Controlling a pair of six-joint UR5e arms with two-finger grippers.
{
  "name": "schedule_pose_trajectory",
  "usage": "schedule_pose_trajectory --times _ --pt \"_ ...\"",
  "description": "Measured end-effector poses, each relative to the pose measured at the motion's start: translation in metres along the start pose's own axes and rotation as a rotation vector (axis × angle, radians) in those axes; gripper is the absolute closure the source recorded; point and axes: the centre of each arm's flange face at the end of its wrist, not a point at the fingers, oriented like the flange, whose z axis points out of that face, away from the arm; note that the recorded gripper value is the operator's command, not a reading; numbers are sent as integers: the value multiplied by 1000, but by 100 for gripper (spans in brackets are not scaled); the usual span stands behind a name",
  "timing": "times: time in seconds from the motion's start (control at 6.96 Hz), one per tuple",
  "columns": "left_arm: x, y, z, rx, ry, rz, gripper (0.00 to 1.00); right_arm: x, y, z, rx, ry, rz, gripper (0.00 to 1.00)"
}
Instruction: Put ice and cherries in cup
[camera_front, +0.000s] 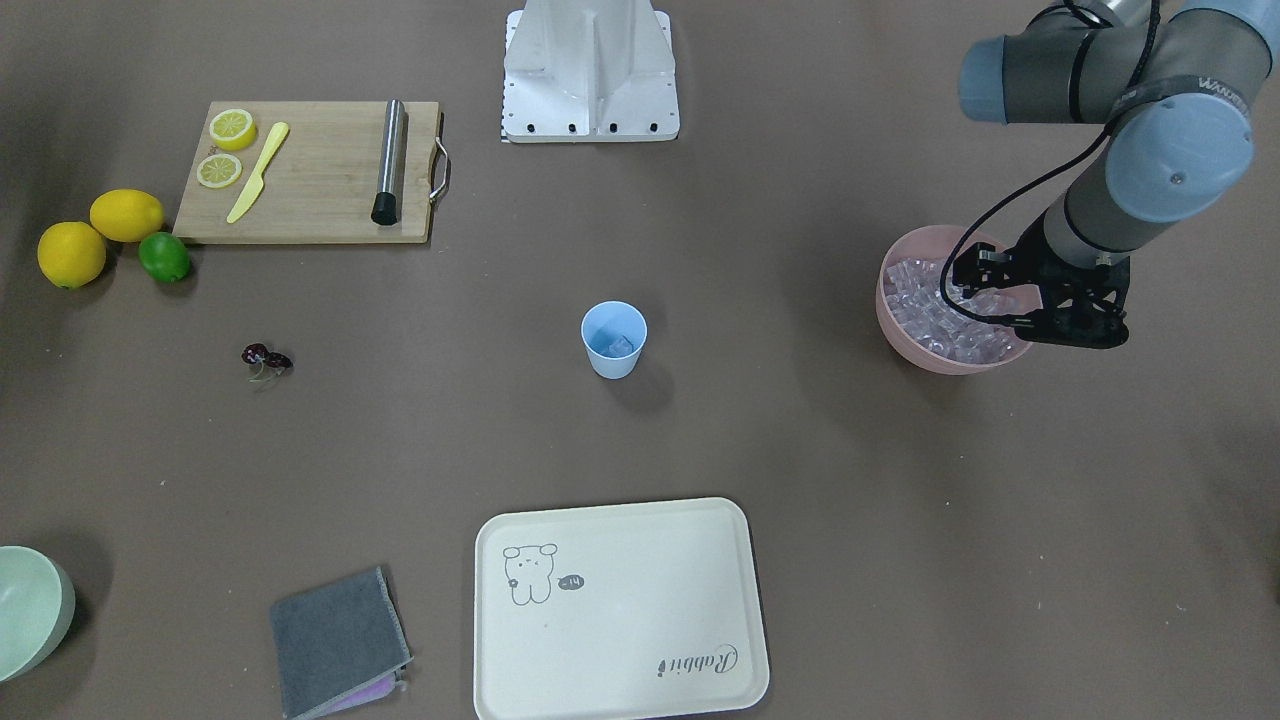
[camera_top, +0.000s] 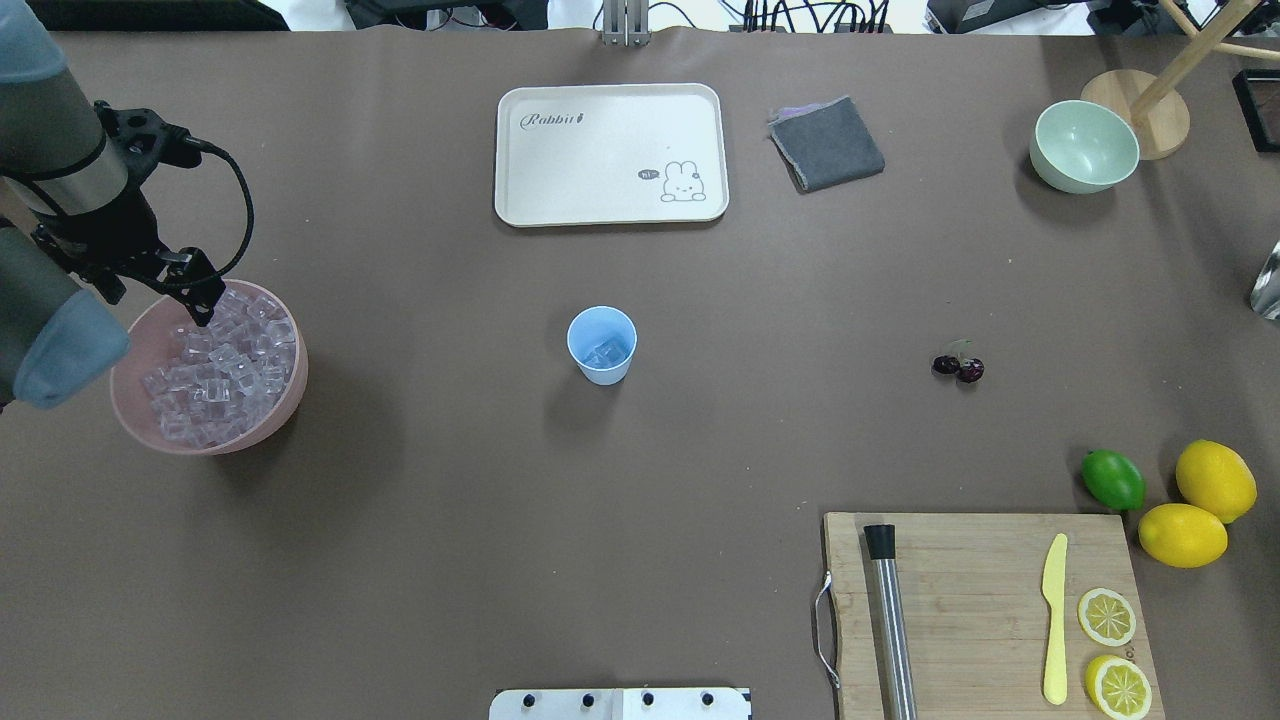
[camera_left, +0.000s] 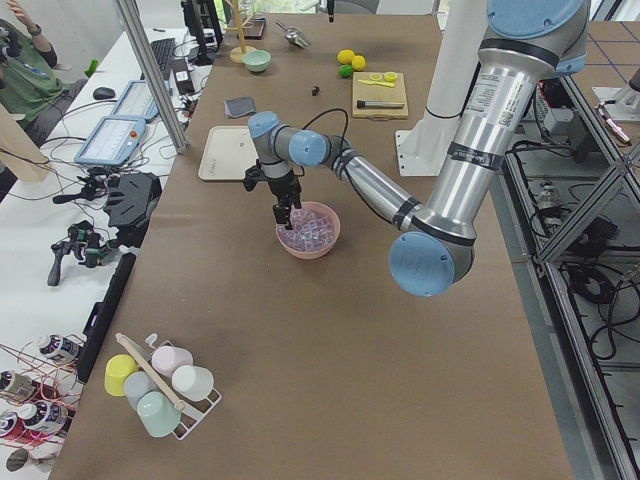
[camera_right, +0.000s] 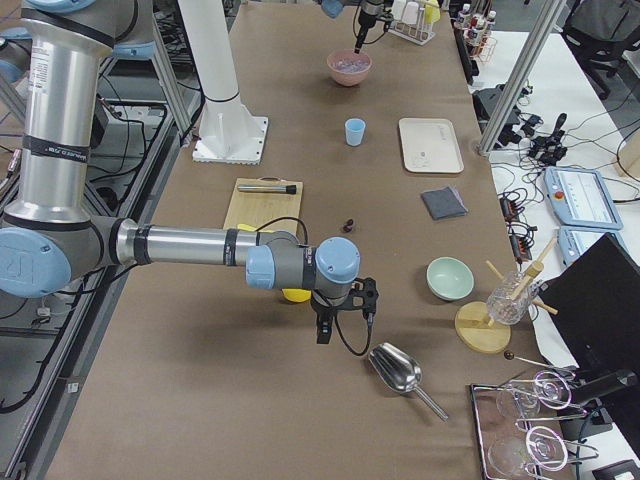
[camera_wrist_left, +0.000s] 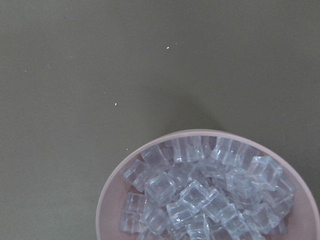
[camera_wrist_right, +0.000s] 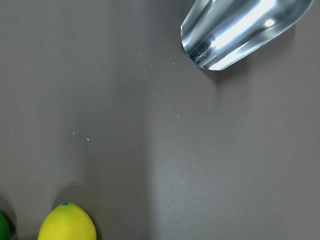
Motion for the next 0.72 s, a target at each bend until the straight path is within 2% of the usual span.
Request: schedule_pose_trajectory --times 0.43,0.72 --pt "7 -6 33 40 38 -48 3 1 0 1 -1 0 1 0" --pt "5 -12 43 41 40 -52 3 2 0 1 -3 0 3 0"
